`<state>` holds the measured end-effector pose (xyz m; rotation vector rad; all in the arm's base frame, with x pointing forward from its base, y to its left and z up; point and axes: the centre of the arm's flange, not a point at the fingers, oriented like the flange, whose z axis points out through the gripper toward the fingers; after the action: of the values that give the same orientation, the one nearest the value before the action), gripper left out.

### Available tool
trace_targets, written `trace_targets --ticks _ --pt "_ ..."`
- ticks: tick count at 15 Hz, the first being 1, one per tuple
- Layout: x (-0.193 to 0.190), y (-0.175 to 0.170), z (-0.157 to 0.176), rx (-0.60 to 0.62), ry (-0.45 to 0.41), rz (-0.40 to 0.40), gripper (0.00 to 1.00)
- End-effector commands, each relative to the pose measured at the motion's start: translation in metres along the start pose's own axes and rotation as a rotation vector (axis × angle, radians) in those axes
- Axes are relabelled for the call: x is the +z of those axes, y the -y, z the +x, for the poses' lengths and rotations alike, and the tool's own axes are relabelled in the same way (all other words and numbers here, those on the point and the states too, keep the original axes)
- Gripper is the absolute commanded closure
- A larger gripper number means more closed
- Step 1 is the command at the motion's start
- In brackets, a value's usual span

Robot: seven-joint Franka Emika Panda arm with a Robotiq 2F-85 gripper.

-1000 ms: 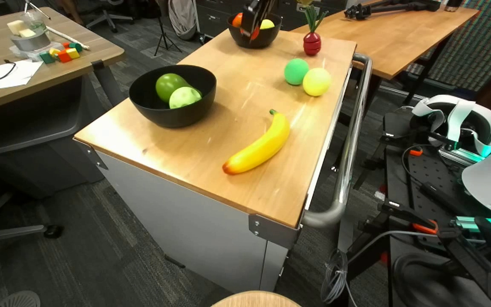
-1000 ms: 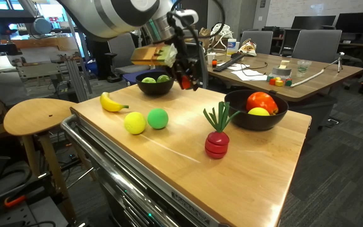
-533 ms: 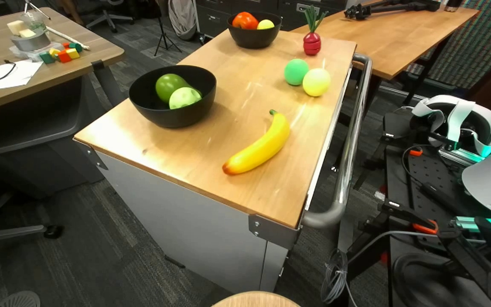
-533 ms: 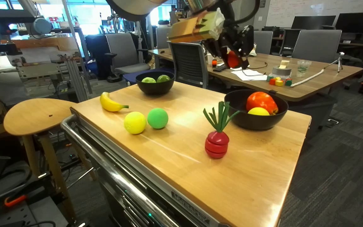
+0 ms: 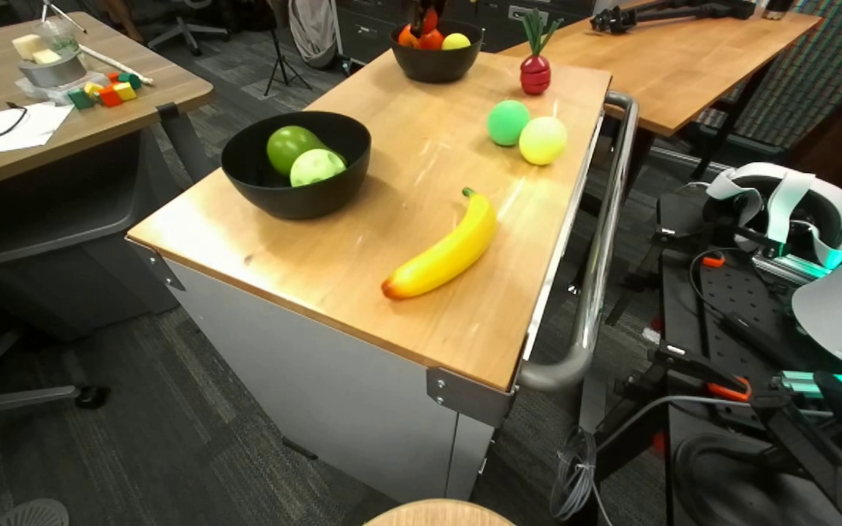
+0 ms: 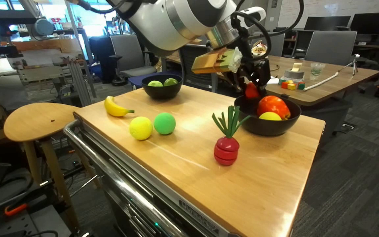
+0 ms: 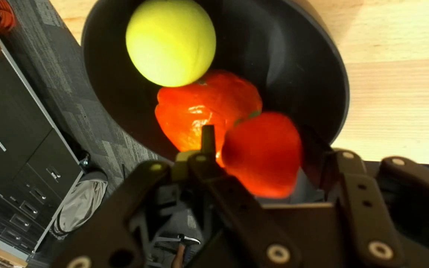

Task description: Place the fruits and vegetables in the two black bowls

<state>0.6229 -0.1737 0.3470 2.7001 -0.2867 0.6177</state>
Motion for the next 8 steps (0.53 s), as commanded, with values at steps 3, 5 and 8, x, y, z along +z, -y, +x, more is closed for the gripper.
trace_targets --ticks 3,5,8 --pt "-0.042 0.006 -0.007 -0.076 0.036 -0.026 0.0" --pt "-0.06 0.006 -0.024 -0.109 0.011 0.012 0.0" --pt "-0.081 0.0 -0.058 -0.177 0.027 0.052 0.0"
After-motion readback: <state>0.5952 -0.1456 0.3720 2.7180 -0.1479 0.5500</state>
